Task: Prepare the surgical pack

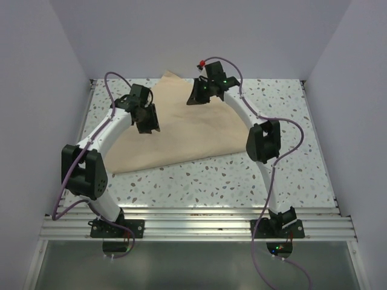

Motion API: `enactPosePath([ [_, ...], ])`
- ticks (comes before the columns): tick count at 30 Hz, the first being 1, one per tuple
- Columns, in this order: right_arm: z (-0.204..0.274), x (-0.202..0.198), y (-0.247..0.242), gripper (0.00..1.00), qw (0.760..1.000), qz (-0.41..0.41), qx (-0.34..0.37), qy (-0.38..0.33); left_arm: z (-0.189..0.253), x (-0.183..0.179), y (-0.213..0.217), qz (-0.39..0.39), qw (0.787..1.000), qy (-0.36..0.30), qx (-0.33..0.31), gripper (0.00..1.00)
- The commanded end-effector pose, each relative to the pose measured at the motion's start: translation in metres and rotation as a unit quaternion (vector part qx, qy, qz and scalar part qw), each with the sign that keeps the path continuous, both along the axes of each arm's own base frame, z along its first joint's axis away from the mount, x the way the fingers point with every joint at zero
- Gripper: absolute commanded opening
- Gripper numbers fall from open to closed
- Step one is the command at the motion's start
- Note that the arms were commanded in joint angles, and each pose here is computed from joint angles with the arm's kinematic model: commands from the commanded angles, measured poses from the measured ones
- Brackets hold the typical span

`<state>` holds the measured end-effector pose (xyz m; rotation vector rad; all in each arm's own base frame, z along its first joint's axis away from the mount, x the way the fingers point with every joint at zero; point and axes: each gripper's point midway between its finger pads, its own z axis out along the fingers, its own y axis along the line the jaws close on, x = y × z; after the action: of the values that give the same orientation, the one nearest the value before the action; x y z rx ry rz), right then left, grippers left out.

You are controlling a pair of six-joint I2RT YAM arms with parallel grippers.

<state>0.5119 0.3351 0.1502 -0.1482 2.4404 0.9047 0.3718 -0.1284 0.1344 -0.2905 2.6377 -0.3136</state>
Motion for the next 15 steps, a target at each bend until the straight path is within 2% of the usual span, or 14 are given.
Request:
enactPosePath([
  [1,-0.002,0.004,0.032,0.0,0.999,0.028,0.028,-0.019,0.02,0.002,0.01,0.02,0.999,-0.026,0.007,0.43],
  [4,-0.002,0.0,0.053,0.0,0.998,0.044,0.034,-0.029,0.019,-0.002,0.019,0.032,0.999,-0.019,0.019,0.45],
  [8,-0.026,-0.003,0.067,0.0,0.999,0.044,0.021,-0.019,0.013,-0.013,0.027,0.043,0.999,-0.001,0.031,0.47],
  [15,-0.066,0.004,0.071,0.0,1.0,0.029,0.002,-0.006,-0.003,-0.041,0.03,0.048,0.998,0.028,0.025,0.39],
])
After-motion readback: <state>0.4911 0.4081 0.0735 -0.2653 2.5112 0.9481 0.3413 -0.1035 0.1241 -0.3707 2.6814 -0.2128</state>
